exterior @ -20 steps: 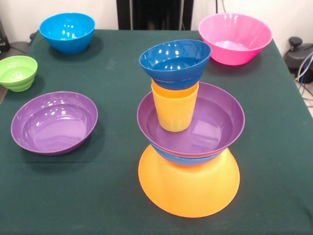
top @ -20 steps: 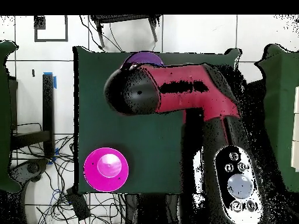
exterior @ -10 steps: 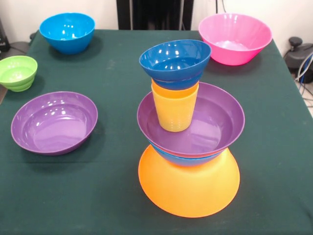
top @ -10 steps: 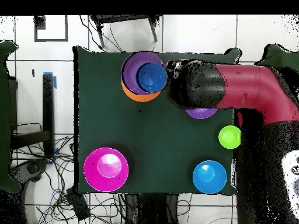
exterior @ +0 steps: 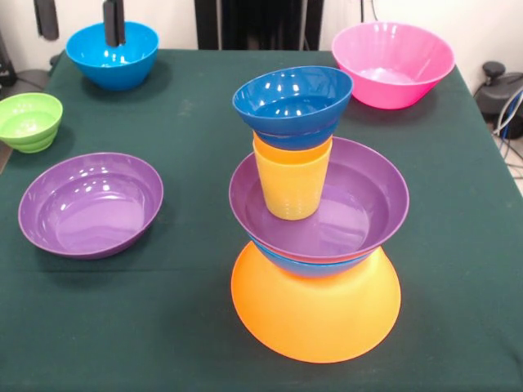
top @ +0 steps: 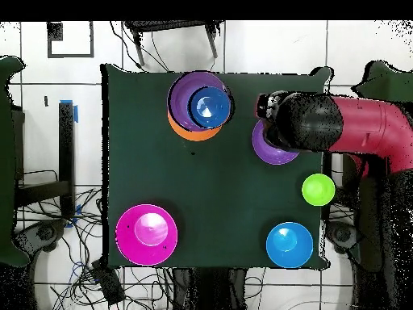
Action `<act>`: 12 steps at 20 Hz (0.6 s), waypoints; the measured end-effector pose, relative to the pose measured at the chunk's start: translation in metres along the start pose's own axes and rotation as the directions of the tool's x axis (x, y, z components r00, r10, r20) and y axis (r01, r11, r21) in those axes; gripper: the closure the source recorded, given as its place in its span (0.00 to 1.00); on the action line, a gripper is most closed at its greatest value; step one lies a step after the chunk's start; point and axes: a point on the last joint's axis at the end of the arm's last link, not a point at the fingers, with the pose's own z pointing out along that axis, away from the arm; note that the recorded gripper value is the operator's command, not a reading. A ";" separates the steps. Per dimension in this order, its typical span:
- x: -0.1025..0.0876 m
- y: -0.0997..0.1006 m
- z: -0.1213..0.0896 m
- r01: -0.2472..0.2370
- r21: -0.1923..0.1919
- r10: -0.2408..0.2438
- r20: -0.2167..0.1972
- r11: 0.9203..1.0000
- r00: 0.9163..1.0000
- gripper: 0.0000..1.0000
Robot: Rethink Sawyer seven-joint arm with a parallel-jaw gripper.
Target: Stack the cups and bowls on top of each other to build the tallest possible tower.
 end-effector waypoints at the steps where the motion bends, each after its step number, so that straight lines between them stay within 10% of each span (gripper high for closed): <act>1: 0.002 -0.002 0.005 0.004 -0.001 -0.004 -0.005 1.000 1.000 0.00; 12: 0.034 -0.014 0.091 0.024 -0.023 -0.026 -0.065 0.999 0.998 0.00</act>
